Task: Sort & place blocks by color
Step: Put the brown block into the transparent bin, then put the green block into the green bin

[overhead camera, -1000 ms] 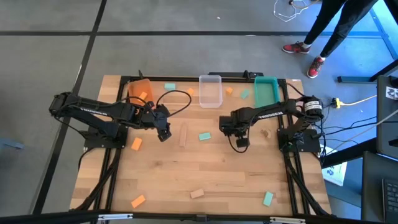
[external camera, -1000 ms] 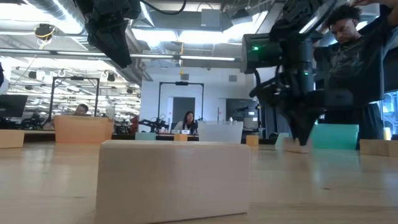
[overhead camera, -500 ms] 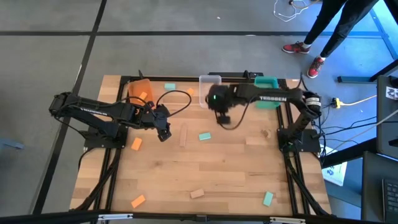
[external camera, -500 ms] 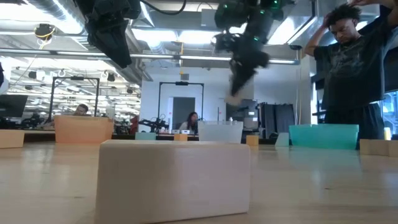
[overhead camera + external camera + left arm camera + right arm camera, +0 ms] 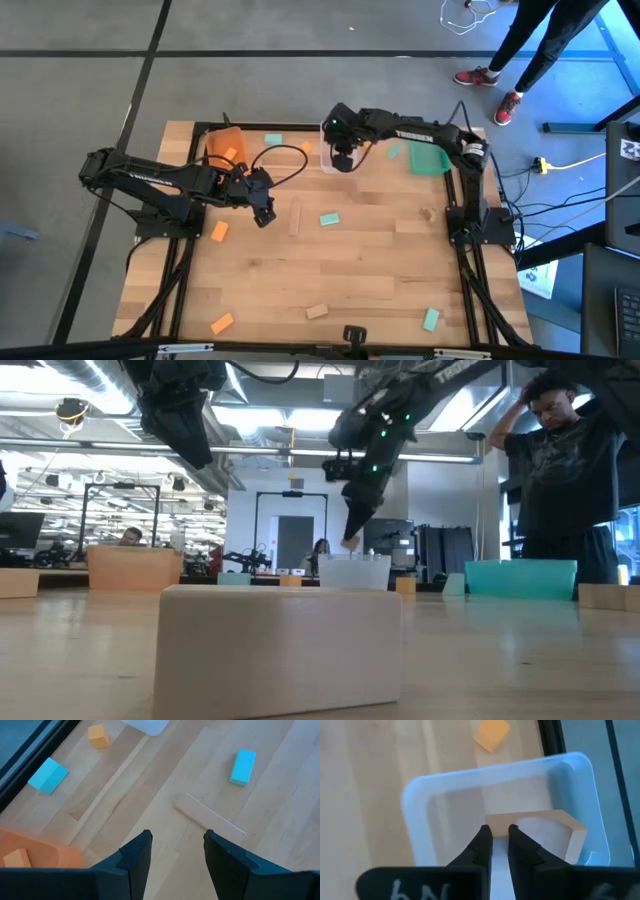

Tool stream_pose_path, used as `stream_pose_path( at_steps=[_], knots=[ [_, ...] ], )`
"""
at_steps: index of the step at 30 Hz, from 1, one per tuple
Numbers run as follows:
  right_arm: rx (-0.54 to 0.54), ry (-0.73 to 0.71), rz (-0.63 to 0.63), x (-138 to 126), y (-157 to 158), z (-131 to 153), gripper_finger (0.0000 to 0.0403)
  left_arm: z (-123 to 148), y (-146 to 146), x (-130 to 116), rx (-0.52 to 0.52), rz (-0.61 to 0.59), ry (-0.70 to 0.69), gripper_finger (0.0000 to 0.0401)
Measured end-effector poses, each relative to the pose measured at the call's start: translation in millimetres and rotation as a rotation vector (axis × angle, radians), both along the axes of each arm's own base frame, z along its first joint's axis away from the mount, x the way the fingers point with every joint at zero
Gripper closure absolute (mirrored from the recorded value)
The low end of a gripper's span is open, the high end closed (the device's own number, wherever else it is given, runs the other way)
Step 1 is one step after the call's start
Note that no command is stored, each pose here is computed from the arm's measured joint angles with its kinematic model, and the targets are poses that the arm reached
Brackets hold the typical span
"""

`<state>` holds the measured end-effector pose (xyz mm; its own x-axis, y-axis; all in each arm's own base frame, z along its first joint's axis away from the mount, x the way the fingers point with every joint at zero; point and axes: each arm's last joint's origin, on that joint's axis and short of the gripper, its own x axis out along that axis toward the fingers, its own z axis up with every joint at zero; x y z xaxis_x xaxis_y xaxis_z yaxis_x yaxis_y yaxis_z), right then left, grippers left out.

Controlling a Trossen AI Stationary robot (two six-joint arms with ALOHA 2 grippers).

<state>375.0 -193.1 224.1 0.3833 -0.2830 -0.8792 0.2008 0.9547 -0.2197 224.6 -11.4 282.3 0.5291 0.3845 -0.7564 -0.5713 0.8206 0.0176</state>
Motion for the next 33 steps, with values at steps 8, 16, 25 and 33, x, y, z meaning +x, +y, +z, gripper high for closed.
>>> stream_pose_path(
  at_steps=[8, 16, 25, 33],
  knots=[
    [0.032, 0.059, -0.036, 1, -19, -28, 0.0368, 0, 1, 0, 0.030, 0.020, -0.004, 0.0231],
    [0.044, 0.084, -0.044, 1, -24, -39, 0.0313, 0, 1, 0, 0.030, 0.020, -0.004, 0.0231],
    [0.057, 0.092, -0.058, 1, -23, -18, 0.0302, 0, 1, 0, 0.030, 0.020, -0.004, 0.0231],
    [0.209, 0.042, -0.004, -14, 11, 74, 0.0300, 0, 1, 0, 0.019, 0.038, -0.013, 0.0231]
  ],
)
